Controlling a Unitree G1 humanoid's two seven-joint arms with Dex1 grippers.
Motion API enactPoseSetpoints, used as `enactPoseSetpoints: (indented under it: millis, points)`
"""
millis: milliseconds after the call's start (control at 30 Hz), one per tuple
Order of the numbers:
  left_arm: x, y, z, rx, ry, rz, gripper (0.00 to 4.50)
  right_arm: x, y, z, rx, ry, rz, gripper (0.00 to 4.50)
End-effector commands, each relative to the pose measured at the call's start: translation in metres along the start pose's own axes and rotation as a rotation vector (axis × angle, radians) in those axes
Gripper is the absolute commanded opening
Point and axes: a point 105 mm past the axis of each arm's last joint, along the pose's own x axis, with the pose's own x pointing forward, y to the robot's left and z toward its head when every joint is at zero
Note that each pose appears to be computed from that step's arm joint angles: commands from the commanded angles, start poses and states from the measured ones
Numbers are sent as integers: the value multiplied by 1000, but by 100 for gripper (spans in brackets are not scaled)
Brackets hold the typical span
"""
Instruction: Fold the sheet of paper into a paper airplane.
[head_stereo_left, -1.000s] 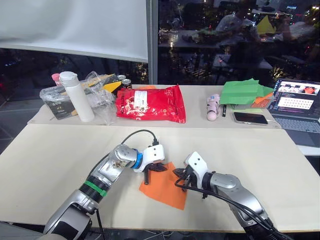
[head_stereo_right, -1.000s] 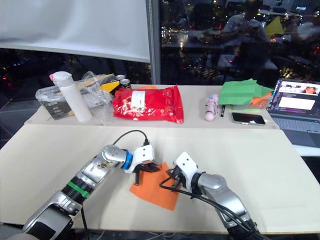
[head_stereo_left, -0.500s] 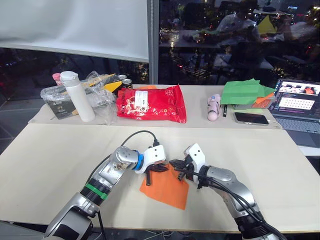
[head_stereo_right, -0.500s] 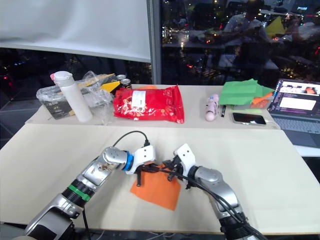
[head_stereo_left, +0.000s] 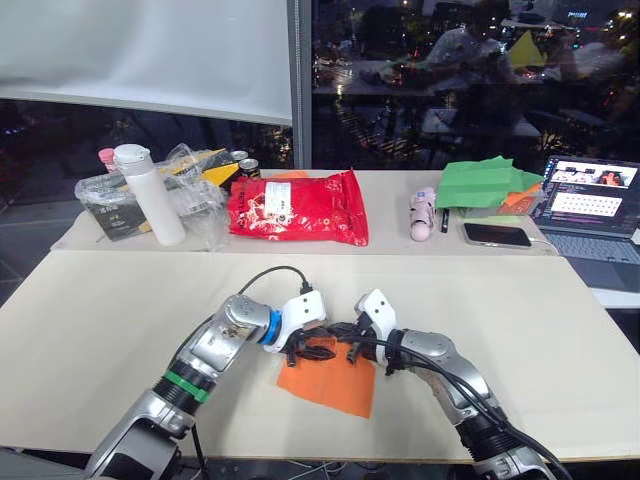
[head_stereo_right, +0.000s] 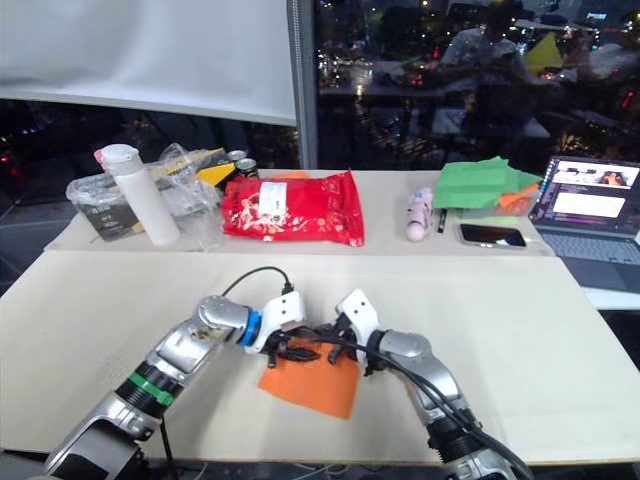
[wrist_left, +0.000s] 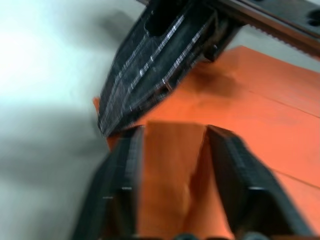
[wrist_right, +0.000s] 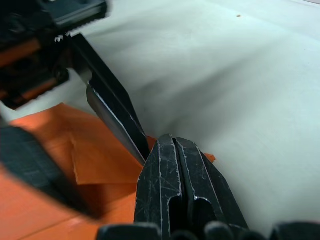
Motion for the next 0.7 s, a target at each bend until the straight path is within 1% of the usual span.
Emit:
enactPoseSetpoints:
  millis: [33,133,200,267,367,433,533,600,700]
  points:
    - [-32,8,20,-80,-144,13,282,-2,-2,-17,4,69,-3,0]
    - [-43,16,17,-133,-170,52,282,-2,-1,-18,0,76,0,0]
    - [-46,20,15,-180,-201,75,224,-2,0,-20,1,83,4,0]
    - [-42,19,12,-220,-218,86,164,-2,2,-21,0,88,9,0]
    - [-30,11,5,-249,-209,76,61,-2,2,-21,-1,89,9,0]
    - [-20,5,-1,-274,-195,78,2,-2,2,-20,-6,86,5,0]
    - [-11,3,-10,-301,-170,109,2,-2,1,-17,-18,82,2,0]
    - [-5,5,-22,-363,-165,164,2,0,4,-10,-31,67,9,0]
    - [-1,-1,-37,-390,-127,178,2,3,6,3,-58,40,16,0]
